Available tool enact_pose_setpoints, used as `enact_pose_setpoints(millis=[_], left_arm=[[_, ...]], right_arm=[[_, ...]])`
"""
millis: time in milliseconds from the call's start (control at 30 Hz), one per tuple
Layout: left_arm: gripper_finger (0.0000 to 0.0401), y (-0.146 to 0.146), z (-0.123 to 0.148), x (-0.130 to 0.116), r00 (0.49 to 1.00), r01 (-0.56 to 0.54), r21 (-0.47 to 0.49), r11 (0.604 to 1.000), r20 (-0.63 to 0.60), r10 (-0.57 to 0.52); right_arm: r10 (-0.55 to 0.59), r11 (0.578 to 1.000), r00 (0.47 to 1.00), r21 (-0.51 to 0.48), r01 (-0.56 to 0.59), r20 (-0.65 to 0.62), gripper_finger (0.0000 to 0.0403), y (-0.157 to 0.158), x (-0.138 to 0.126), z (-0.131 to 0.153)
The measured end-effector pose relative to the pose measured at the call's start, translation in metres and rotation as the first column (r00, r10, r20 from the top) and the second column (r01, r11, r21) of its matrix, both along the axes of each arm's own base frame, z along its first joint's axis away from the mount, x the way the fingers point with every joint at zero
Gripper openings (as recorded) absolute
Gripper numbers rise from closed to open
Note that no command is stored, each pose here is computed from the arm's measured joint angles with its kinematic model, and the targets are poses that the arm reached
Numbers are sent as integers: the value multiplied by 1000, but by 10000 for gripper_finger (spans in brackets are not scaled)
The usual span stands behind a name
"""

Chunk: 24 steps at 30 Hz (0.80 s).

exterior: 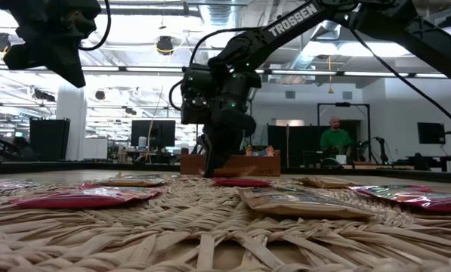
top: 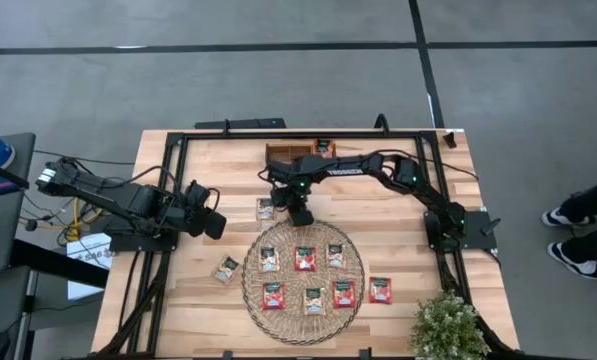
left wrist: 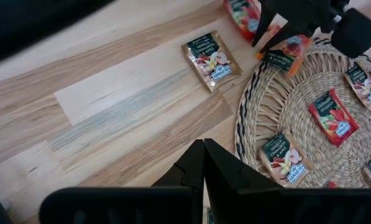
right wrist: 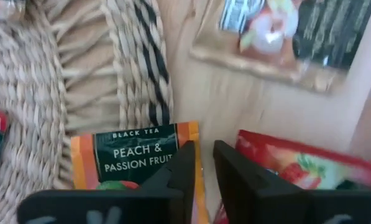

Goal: Pick & Place Tea
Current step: Put the orange tea bag into the right section of the wooden organizer

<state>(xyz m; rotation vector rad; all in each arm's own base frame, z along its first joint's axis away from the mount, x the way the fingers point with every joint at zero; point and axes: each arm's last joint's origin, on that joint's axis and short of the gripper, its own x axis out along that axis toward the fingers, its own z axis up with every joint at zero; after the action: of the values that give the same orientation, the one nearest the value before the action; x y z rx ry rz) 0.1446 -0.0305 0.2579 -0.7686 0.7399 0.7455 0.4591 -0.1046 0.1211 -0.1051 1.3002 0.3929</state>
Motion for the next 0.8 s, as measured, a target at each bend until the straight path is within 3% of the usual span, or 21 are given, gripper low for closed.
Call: enact_pose_setpoints(millis=[200,567,800], left_arm=[[0,0,0,0,1000,0,0,1000,0,0],[0,0,0,0,1000,-4,8,1000,2,4],[0,1,0,0,1000,-10,20,1000,5,10]], right_arm=[[-18,1000,999,11,18,-50,79,-8,-5,6],[-2,1000,998,-1,2,-67,77,-12,-4,19],[43,999,998,15,-42,-56,77,-6,-6,48]])
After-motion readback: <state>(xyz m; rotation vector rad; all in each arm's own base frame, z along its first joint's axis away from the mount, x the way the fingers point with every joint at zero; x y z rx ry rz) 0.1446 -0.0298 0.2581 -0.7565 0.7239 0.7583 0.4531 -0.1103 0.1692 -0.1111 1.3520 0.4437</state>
